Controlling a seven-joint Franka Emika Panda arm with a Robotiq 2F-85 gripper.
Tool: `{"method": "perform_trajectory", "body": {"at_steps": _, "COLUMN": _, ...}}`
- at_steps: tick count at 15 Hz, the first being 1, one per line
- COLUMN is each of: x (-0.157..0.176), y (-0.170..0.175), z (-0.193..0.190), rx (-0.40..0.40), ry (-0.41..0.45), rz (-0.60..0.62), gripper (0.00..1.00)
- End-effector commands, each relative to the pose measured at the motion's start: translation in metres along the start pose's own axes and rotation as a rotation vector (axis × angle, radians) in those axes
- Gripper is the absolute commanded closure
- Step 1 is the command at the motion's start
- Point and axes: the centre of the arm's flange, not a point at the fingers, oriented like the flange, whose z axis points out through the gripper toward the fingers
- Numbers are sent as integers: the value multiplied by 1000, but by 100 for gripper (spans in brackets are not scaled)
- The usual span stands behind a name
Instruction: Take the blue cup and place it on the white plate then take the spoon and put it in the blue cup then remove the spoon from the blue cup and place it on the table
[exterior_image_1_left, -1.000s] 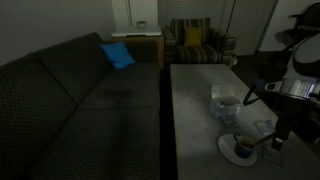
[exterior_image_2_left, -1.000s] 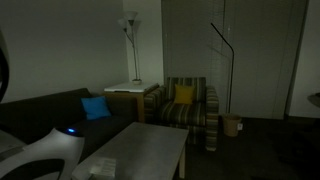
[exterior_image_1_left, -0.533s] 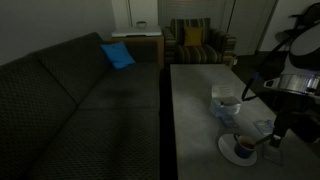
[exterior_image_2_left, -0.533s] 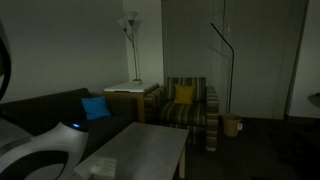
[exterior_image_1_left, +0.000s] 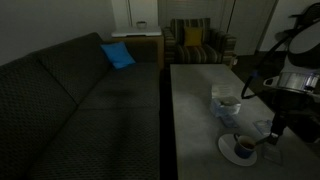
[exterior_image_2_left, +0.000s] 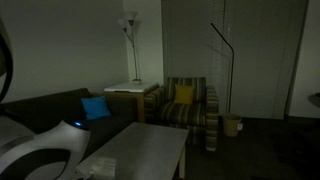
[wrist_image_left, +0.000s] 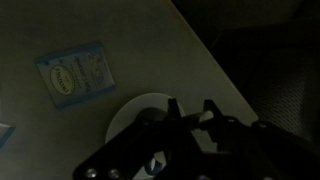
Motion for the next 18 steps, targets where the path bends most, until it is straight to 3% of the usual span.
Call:
{"method": "perform_trajectory", "body": {"at_steps": 1, "x": 0, "y": 1, "z": -4, "rx": -3, "ry": -10, "rz": 15, "gripper": 98}}
{"method": "perform_trajectory", "body": {"at_steps": 18, "x": -3, "y": -15, "z": -11, "rx": -48, "ry": -12, "rz": 55, "gripper": 97}}
